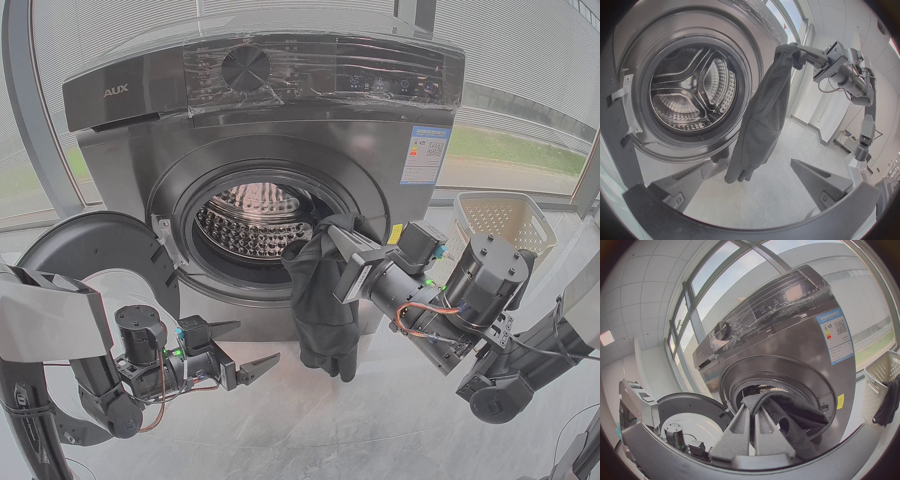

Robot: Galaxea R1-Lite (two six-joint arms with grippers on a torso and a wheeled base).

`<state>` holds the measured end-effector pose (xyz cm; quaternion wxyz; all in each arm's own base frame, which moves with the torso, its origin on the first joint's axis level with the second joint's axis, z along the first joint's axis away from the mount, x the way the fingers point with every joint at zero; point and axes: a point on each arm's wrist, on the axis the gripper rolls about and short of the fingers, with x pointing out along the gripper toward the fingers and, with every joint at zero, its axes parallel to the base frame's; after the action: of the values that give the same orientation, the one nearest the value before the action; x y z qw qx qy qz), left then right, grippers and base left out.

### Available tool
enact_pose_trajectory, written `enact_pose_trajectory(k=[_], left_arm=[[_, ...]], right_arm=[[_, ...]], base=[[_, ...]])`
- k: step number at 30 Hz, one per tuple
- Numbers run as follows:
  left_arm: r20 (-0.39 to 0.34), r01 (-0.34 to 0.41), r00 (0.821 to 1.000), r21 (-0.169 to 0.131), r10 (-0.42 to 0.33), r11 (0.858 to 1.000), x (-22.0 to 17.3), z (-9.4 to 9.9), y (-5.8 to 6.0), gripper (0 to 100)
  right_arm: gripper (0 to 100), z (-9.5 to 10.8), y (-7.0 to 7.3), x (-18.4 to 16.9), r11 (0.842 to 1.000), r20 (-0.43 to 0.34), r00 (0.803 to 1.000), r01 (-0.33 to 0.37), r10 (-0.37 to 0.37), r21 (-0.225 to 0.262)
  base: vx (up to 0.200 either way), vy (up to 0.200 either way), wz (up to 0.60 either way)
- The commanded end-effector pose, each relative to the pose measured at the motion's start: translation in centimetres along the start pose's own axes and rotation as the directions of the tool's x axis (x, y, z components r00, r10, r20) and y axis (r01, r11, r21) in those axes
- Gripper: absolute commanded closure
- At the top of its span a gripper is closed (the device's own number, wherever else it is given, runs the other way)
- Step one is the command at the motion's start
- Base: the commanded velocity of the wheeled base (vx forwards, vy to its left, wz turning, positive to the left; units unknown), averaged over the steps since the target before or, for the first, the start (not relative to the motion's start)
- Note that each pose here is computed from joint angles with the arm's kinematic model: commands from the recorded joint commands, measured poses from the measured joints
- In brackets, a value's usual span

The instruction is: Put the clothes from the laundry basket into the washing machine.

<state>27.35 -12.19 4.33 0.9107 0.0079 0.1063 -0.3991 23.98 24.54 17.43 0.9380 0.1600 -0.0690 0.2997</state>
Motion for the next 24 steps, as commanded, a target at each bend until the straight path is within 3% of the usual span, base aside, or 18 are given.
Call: enact_pose_trajectory(k=[1, 9, 18, 19, 24], left_arm=[[-0.002, 0.011, 1.000, -0.002, -0.011, 1.000, 1.2, -0.6, 0.2, 0], [0.035, 0.023, 0.999, 0.011, -0.024, 1.000, 4.4, -1.1, 0.9, 0], [0.091, -0.058, 0.994, 0.022, 0.055, 0.998, 7.5, -1.4, 2.5, 0], [0.094, -0.060, 0.994, 0.018, 0.058, 0.998, 7.6, -1.4, 2.5, 100], [0.109, -0.073, 0.992, 0.019, 0.070, 0.997, 7.7, -1.1, 2.7, 100]], right_arm=[[100, -0.6, 0.5, 0.4, 1.000, -0.006, 1.000, -0.011, 0.011, 0.002], [100, -0.9, 0.6, 0.6, 1.000, -0.005, 1.000, -0.014, 0.014, 0.003], [100, -1.2, 0.7, 0.6, 1.000, -0.006, 1.000, -0.017, 0.017, 0.005], [100, -1.1, 0.7, 0.6, 1.000, -0.005, 1.000, -0.017, 0.017, 0.005], [100, -1.2, 0.7, 0.6, 1.000, -0.008, 1.000, -0.017, 0.017, 0.006]], base=[[0.000, 0.000, 0.00], [0.000, 0.000, 0.00], [0.000, 0.000, 0.00], [0.000, 0.000, 0.00], [0.000, 0.000, 0.00]])
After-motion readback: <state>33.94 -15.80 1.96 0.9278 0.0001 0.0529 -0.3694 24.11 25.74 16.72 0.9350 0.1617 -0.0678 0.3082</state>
